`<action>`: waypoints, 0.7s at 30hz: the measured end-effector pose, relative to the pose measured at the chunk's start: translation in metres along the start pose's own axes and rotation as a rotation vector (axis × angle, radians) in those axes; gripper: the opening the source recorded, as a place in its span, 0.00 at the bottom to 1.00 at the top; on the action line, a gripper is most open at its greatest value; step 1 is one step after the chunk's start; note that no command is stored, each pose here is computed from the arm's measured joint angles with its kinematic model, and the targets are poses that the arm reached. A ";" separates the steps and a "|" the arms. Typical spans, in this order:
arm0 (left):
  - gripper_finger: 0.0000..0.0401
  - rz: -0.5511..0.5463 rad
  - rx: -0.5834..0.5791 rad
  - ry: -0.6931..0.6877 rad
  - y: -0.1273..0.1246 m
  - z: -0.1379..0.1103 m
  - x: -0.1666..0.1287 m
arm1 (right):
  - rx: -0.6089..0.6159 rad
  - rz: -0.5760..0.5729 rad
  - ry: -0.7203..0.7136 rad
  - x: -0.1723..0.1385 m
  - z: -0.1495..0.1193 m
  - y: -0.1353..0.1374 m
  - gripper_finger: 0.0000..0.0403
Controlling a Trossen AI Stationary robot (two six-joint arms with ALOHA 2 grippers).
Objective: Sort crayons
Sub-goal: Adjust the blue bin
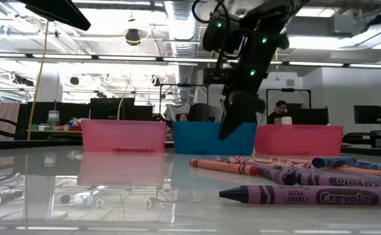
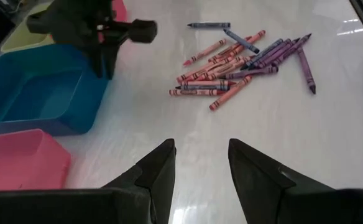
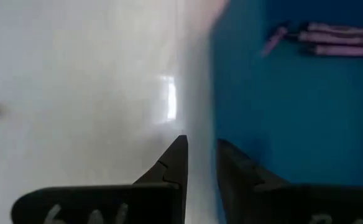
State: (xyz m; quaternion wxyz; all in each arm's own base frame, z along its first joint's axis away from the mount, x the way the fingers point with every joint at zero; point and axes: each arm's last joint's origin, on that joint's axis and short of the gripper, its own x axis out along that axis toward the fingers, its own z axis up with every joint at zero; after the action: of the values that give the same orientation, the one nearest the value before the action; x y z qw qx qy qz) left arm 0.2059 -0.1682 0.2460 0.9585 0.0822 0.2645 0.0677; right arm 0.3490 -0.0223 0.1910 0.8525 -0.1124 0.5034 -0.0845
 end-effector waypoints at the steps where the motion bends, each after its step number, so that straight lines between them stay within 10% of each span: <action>1: 0.35 0.000 -0.005 0.000 0.000 0.000 0.000 | 0.010 -0.007 -0.003 0.002 0.000 -0.004 0.19; 21: 0.35 0.161 0.004 0.016 0.007 -0.009 0.001 | 0.070 -0.027 -0.105 -0.002 0.009 -0.024 0.19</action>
State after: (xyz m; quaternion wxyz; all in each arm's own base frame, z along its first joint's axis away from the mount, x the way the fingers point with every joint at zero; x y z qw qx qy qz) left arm 0.2009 -0.1598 0.2393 0.9476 0.1047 0.2649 0.1447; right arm 0.3554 -0.0440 0.2036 0.8799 -0.0935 0.4533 -0.1076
